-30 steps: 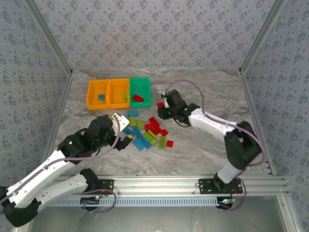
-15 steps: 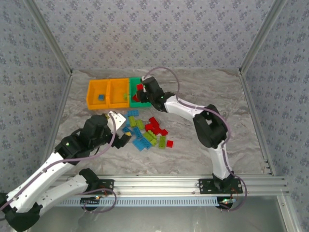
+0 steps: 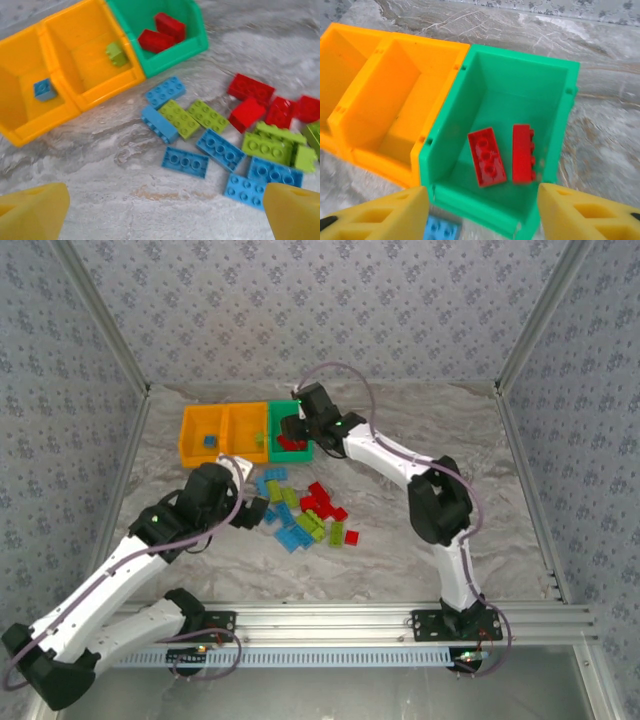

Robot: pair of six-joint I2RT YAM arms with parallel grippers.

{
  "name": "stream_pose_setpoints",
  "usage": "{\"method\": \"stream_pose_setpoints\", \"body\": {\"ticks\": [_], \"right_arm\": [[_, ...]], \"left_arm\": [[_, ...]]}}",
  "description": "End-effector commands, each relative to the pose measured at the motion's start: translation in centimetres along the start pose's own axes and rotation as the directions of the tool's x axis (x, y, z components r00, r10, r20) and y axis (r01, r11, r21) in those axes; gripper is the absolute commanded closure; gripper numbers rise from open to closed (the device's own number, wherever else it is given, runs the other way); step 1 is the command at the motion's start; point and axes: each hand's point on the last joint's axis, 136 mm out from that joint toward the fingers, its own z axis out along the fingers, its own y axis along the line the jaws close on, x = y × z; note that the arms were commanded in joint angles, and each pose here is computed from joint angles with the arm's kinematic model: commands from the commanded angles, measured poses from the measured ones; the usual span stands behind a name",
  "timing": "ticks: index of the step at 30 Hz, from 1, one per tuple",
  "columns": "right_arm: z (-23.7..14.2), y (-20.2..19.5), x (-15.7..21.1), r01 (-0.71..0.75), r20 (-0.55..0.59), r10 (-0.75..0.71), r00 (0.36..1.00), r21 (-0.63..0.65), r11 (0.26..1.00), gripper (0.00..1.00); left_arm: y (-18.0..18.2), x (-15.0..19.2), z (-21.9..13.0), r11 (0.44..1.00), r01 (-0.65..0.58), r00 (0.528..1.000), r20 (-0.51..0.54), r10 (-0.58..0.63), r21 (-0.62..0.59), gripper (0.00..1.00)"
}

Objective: Sort the legos into containers by color

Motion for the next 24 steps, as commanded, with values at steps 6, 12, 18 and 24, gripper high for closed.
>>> {"method": "stream_pose_setpoints", "body": {"ticks": [6,12,18,24], "right_arm": [[-16.0,1.6,2.7,0.158,0.027,-0.156,0.987,-0.128,0.979,0.14],[-21.6,2.6,8.9,0.188,0.043,-0.183,0.982,-0.276,0.943,0.0],[-23.7,0.9,11.1,0.17,0.071,-0.158,0.985,-0.238,0.956,0.0],[-23.6,0.7,11.9,0.168,0.07,-0.155,0.985,-0.243,0.955,0.0]], "left_arm": [[2.0,0.3,7.8,0.832,0.553,0.823,-0.118,-0.555,-0.056,0.18],[1.8,1.5,15.6,0.779,0.618,0.741,-0.249,-0.623,-0.111,0.27],[1.9,3.7,20.2,0.767,0.617,0.704,-0.312,-0.639,-0.179,0.35],[1.4,5.9,21.5,0.767,0.61,0.682,-0.361,-0.636,-0.199,0.47]]}}
